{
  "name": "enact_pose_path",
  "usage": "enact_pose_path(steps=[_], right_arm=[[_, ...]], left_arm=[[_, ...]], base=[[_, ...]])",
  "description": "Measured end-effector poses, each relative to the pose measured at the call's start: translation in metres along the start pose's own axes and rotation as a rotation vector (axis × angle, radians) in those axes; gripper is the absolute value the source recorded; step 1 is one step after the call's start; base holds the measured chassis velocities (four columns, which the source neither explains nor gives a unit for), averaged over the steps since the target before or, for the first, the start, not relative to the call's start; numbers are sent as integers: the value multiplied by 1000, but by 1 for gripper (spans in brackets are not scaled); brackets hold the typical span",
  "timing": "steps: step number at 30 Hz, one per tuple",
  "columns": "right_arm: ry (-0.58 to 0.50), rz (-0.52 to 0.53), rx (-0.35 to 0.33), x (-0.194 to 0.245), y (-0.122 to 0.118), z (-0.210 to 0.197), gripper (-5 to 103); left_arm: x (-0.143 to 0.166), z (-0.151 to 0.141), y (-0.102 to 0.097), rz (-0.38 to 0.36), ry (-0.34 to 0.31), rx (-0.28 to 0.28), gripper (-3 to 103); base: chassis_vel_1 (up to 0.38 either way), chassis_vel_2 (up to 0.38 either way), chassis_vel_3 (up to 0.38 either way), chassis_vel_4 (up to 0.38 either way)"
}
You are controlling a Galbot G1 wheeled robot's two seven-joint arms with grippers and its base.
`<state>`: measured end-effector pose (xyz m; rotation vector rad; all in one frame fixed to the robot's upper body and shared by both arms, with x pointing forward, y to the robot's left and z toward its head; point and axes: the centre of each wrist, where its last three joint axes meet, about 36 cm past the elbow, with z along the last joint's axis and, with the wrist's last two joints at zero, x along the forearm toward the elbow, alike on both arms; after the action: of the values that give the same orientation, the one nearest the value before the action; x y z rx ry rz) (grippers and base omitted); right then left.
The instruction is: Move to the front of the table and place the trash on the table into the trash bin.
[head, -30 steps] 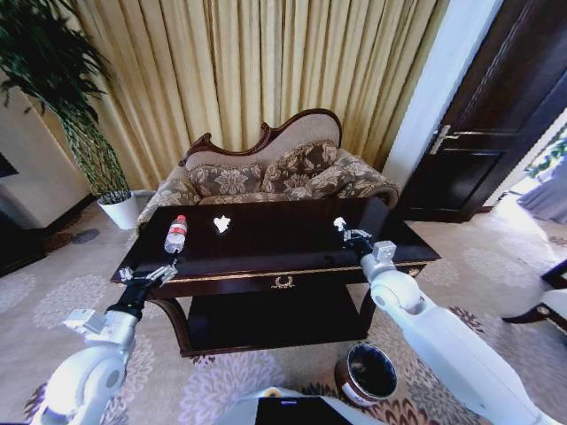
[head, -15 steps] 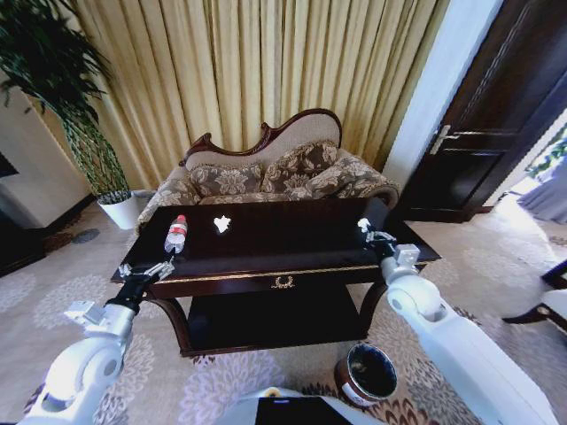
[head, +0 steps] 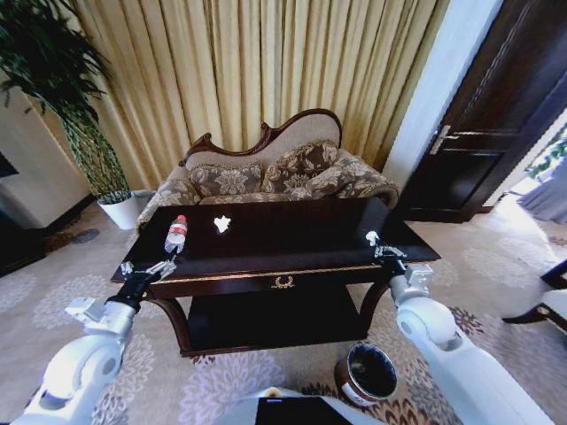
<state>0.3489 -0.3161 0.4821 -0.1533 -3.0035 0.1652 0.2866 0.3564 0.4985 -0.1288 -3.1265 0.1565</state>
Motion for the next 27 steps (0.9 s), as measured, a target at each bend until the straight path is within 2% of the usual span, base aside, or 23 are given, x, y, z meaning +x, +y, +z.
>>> enact_pose_path(steps=[27], right_arm=[[1,-23,-17,7,10,4,0]], left_arm=[[6,0,-4,1,-3,-5,100]], base=[[38,-37,-34,40]])
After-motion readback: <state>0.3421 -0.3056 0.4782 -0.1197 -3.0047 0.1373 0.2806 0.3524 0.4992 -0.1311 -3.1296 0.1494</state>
